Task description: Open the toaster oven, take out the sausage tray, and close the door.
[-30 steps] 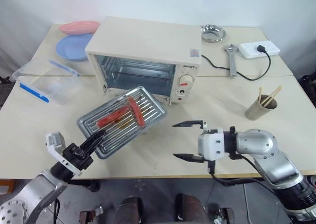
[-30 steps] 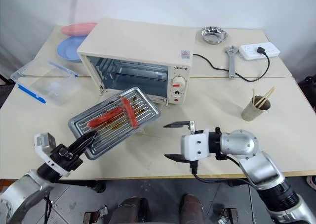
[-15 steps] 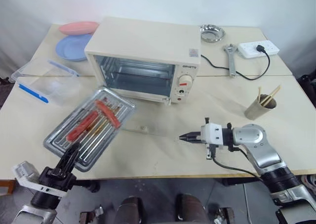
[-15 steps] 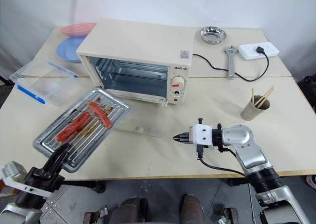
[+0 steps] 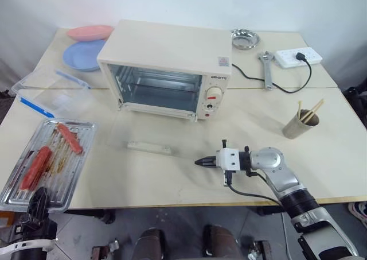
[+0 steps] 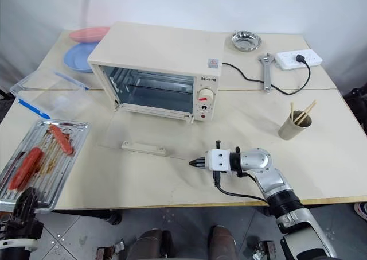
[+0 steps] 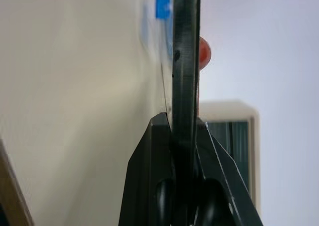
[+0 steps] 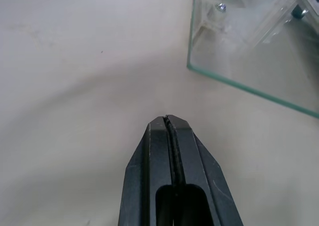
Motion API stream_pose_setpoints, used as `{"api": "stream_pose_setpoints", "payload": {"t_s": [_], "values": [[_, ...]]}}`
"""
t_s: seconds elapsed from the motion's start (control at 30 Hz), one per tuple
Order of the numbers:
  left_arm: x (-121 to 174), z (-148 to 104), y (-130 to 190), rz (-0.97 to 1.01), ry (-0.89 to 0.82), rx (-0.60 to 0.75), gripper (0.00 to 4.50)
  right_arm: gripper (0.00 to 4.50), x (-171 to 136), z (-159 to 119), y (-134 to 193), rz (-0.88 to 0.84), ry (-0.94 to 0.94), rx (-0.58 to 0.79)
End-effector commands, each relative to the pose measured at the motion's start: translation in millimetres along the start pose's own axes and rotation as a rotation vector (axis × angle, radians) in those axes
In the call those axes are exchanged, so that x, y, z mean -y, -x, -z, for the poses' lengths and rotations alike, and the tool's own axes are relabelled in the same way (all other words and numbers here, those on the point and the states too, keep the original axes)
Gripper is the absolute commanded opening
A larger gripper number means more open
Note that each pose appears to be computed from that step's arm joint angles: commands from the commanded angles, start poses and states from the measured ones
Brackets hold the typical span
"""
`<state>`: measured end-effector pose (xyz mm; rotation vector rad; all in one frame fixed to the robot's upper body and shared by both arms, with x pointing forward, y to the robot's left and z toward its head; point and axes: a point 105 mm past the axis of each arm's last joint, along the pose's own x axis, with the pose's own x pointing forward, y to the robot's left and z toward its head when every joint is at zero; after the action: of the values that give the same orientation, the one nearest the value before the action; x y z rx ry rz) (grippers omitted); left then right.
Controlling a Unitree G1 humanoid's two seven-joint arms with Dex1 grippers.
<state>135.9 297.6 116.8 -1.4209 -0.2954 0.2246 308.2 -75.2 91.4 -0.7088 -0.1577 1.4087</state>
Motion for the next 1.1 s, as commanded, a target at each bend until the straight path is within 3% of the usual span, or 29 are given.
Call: {"api": "stream_pose_setpoints", "payload": {"t_s": [0.03, 0.27, 0.7, 0.87, 1.1], "values": [[5.9, -9.6, 2.4, 0.021, 0.004, 0.062, 0.00, 0.03, 4.7, -2.0, -6.8, 0.015, 0.013, 0.016], [11.2, -11.1, 2.8, 0.069, -0.004, 0.064, 0.00, 0.03, 23.9, -12.2, -16.9, 0.080, 0.018, 0.058], [5.3, -20.4, 7.4, 0.076, -0.006, 0.090, 0.00, 0.03, 78.4, -71.1, -9.1, 0.174, -0.019, 0.206], [7.7, -4.3, 1.4, 0.098, 0.002, -0.008, 0.00, 0.03, 104.5, -97.2, 9.4, 0.186, -0.049, 0.240], [11.7, 13.1, -4.9, 0.116, -0.015, -0.136, 0.00, 0.03, 109.5, -104.0, 15.2, 0.148, -0.080, 0.227]]}}
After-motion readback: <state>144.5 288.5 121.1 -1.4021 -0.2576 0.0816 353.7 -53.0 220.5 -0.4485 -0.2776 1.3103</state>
